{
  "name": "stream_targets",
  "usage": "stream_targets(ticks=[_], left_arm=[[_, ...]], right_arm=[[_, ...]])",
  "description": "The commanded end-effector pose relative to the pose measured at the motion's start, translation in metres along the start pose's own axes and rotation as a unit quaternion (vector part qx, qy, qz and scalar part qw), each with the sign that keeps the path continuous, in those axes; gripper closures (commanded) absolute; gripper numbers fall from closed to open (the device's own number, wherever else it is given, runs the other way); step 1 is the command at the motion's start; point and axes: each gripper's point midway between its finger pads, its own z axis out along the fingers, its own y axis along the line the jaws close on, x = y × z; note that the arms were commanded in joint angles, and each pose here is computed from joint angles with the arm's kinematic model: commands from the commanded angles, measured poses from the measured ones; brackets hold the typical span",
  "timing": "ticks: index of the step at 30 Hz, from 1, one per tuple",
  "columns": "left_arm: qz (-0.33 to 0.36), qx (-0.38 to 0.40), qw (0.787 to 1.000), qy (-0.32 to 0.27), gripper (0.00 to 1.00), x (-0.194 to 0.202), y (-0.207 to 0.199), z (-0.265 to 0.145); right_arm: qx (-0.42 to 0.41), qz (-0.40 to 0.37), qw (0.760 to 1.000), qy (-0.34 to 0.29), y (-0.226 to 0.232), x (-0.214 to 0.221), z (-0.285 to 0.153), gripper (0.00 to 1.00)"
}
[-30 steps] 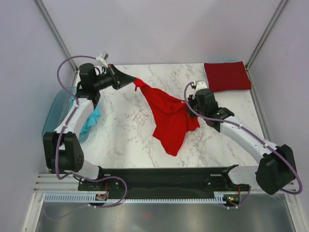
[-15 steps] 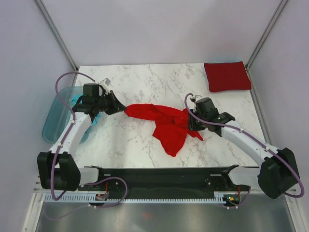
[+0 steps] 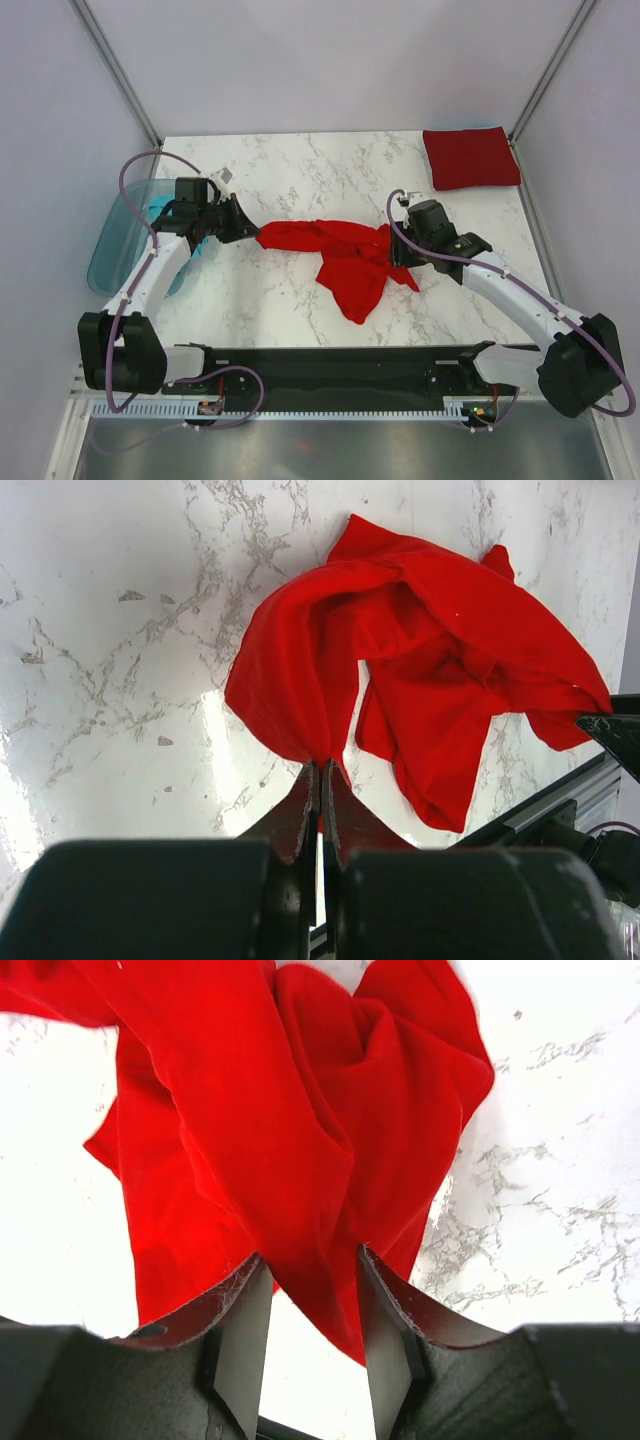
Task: Fold and stack the t-shirts
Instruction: Move the tshirt to the center of the board, then flatten the tshirt out
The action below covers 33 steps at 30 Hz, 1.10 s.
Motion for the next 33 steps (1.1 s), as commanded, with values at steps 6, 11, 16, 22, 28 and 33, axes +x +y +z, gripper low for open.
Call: stream_targets(ticks=[6,11,16,22,28,33], left_arm=[[0.031,0.013,0.999,-0.011,0.98,-0.004,-0.006,-0.006],[0.032,0.011,0.999,-0.012,0.98,-0.003,-0.005,-0.007],[0.031,0.010,0.999,-0.011,0.98,-0.003,-0.004,-0.006],[0.029,0.007,1.000,-0.008,0.98,-0.003,-0.003,-0.004],[0.026,0.005,1.000,-0.006,0.98,-0.004,-0.002,-0.001],[0.023,0.002,1.000,-0.005,0.98,-0.005,0.000,0.000]], right_arm=[[-0.001,0.017,0.998,-0.066,0.009,-0.043,-0.007,0.74],[0.010,0.017,0.998,-0.067,0.005,-0.044,-0.005,0.69],[0.020,0.015,0.997,-0.075,0.000,-0.043,-0.013,0.58],[0.043,0.005,0.999,-0.027,-0.015,-0.008,-0.017,0.54],[0.012,0.014,1.000,-0.012,-0.012,0.026,-0.023,0.45],[0.029,0.041,0.999,-0.004,-0.013,0.031,-0.024,0.44]])
